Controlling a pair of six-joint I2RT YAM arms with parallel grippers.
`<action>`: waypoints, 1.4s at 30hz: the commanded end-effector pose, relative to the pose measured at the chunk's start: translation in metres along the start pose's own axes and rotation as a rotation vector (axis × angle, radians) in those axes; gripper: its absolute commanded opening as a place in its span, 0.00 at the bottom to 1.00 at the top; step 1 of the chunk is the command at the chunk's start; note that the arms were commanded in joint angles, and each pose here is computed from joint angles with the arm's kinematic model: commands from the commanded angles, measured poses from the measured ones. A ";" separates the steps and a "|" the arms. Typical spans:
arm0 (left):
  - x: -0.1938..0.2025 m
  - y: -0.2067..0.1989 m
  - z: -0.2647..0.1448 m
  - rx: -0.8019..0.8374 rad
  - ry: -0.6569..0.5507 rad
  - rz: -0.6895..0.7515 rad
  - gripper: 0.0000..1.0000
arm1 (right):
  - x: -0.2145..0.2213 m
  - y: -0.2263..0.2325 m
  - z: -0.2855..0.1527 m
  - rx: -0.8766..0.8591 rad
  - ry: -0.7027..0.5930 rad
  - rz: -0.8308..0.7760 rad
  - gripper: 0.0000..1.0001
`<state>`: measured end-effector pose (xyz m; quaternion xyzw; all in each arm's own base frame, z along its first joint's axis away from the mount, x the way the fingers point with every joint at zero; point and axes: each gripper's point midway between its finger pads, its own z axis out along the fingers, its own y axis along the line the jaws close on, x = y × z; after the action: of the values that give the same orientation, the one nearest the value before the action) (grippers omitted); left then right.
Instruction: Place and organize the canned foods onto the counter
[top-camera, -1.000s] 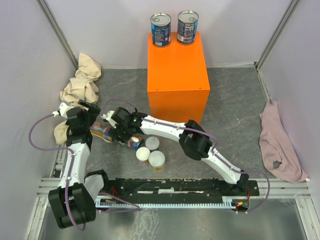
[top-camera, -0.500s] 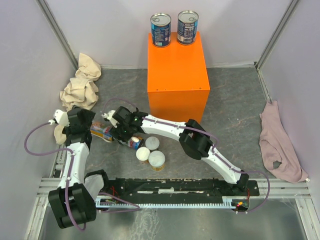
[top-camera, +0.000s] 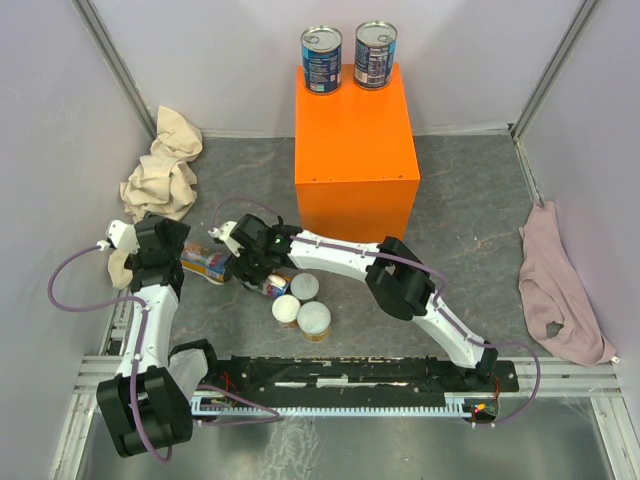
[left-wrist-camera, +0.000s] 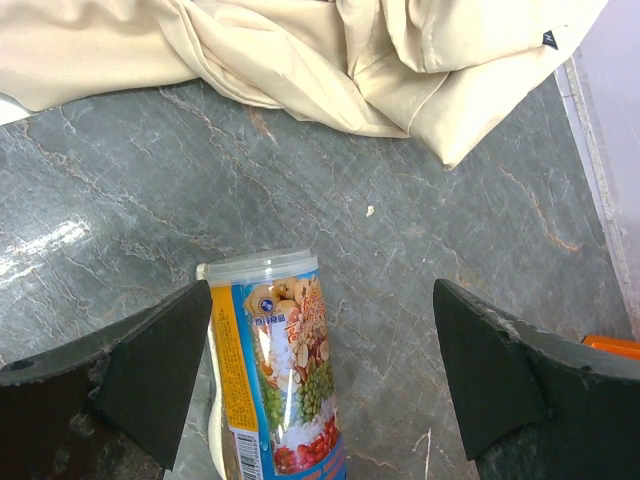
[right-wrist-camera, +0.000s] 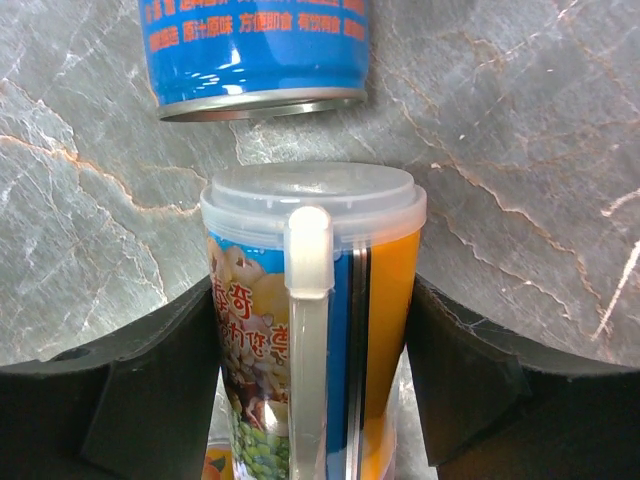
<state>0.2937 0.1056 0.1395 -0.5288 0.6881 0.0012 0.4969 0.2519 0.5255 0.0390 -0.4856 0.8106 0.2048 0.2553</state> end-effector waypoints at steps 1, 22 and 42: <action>-0.023 -0.014 -0.004 0.020 -0.063 -0.052 0.98 | -0.080 0.009 -0.068 0.012 -0.240 -0.052 0.01; -0.022 -0.015 -0.004 0.029 -0.056 -0.048 0.98 | -0.126 0.018 -0.138 0.041 -0.438 -0.075 0.01; -0.021 -0.014 -0.003 0.026 -0.057 -0.046 0.98 | -0.220 0.038 -0.302 0.020 -0.784 -0.153 0.01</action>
<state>0.2935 0.1055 0.1392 -0.5288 0.6885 0.0013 0.4963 0.2514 0.5272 0.2332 -0.4730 0.7304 0.2608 0.4181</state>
